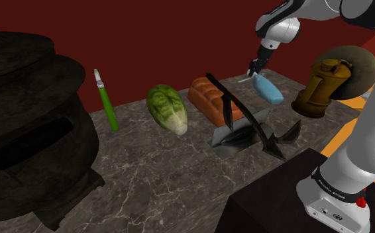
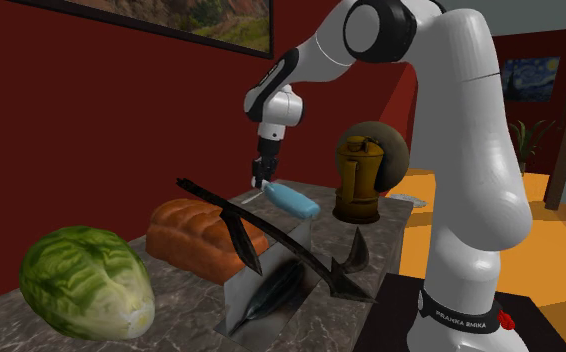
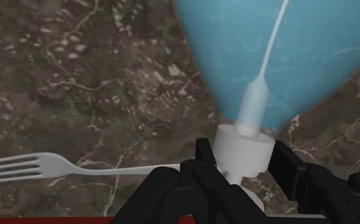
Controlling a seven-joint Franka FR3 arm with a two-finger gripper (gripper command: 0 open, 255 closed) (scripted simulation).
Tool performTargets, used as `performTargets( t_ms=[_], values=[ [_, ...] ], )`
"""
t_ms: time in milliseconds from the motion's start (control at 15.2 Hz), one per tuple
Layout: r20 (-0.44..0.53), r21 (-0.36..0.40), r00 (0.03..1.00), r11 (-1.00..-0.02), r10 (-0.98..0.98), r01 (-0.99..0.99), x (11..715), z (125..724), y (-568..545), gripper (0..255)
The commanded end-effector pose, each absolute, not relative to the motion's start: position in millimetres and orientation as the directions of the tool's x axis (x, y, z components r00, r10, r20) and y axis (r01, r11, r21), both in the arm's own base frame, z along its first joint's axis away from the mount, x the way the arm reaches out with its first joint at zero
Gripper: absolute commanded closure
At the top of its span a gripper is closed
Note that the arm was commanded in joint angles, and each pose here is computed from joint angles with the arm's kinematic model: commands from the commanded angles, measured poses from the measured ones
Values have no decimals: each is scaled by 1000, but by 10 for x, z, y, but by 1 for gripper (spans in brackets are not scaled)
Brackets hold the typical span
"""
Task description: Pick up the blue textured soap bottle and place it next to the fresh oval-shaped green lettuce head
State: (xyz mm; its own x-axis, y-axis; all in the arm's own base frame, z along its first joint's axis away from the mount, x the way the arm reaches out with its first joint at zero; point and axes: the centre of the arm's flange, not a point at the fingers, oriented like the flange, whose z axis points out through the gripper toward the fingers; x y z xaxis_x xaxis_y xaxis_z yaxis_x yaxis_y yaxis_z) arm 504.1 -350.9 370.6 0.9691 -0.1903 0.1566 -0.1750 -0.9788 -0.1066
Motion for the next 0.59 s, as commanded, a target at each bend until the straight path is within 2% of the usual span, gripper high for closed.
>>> performTargets(
  t_ms=[0, 528],
  values=[
    [157, -107, 969, -979, -190, -175, 5042, 3808, -3512, 255],
    [157, -107, 969, -979, -190, -175, 5042, 4231, -3512, 255]
  ],
)
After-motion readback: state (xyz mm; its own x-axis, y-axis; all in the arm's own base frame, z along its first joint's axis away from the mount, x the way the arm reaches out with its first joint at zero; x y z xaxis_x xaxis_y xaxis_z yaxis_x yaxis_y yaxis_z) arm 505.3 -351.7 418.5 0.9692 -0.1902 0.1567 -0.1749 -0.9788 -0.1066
